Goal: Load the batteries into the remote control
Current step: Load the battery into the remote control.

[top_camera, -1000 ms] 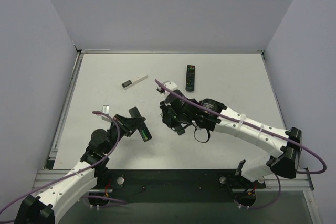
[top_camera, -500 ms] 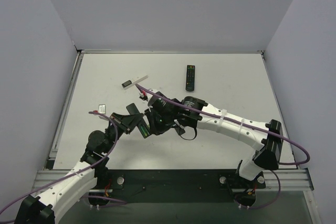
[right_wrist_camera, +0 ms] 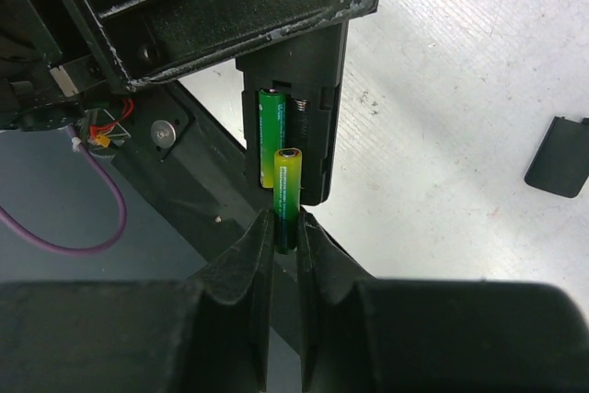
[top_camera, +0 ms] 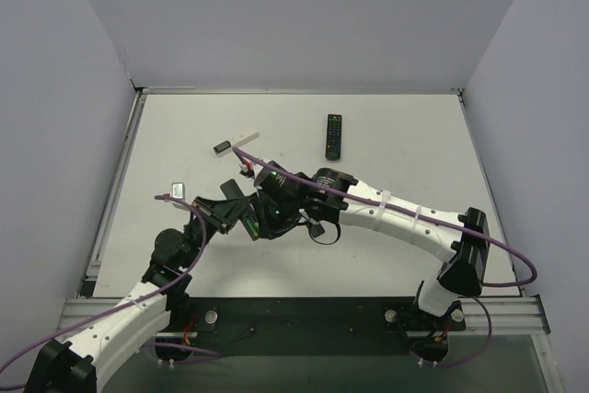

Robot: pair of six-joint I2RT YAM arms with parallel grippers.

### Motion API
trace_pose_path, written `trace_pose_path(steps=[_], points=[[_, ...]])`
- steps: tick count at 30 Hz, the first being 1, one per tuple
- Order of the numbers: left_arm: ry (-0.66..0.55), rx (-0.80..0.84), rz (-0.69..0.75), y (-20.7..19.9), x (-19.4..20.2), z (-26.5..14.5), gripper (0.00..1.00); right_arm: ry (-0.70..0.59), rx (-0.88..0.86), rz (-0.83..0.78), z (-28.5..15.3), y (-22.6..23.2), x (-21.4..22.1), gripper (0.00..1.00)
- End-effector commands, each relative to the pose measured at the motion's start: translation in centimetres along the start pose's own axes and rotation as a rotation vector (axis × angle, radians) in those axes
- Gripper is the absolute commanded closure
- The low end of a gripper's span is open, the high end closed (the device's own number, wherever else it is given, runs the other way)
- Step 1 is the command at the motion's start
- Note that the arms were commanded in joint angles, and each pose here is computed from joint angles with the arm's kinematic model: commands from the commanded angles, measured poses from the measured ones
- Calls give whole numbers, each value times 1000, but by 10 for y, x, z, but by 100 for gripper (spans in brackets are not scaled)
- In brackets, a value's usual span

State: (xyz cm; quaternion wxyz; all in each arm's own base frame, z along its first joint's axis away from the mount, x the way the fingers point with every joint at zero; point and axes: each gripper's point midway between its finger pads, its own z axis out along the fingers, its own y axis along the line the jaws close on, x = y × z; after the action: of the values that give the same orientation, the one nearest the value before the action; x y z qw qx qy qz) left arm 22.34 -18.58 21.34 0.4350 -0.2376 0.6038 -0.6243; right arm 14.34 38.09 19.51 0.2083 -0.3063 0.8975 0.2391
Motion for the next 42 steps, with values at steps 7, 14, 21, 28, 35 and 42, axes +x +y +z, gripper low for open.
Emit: trace_pose_path(steps=[7, 14, 21, 28, 35, 42], points=[[-18, 50, 5, -4, -2, -6, 100, 42, -3, 16, 5, 8, 1, 95], [-17, 42, -3, -3, -2, -6, 100, 44, 35, 34, 7, 2, -1, 91], [-18, 36, -12, -2, -1, -6, 100, 60, 55, 36, 9, 0, -3, 86], [-18, 11, -52, 8, 2, -9, 100, 65, 80, 46, 10, -6, -8, 84], [-30, -11, -88, 11, 1, -9, 100, 81, 110, 48, 11, -12, -8, 84], [-36, -26, -167, 13, 1, -9, 100, 66, 138, 44, 13, -18, -15, 86]])
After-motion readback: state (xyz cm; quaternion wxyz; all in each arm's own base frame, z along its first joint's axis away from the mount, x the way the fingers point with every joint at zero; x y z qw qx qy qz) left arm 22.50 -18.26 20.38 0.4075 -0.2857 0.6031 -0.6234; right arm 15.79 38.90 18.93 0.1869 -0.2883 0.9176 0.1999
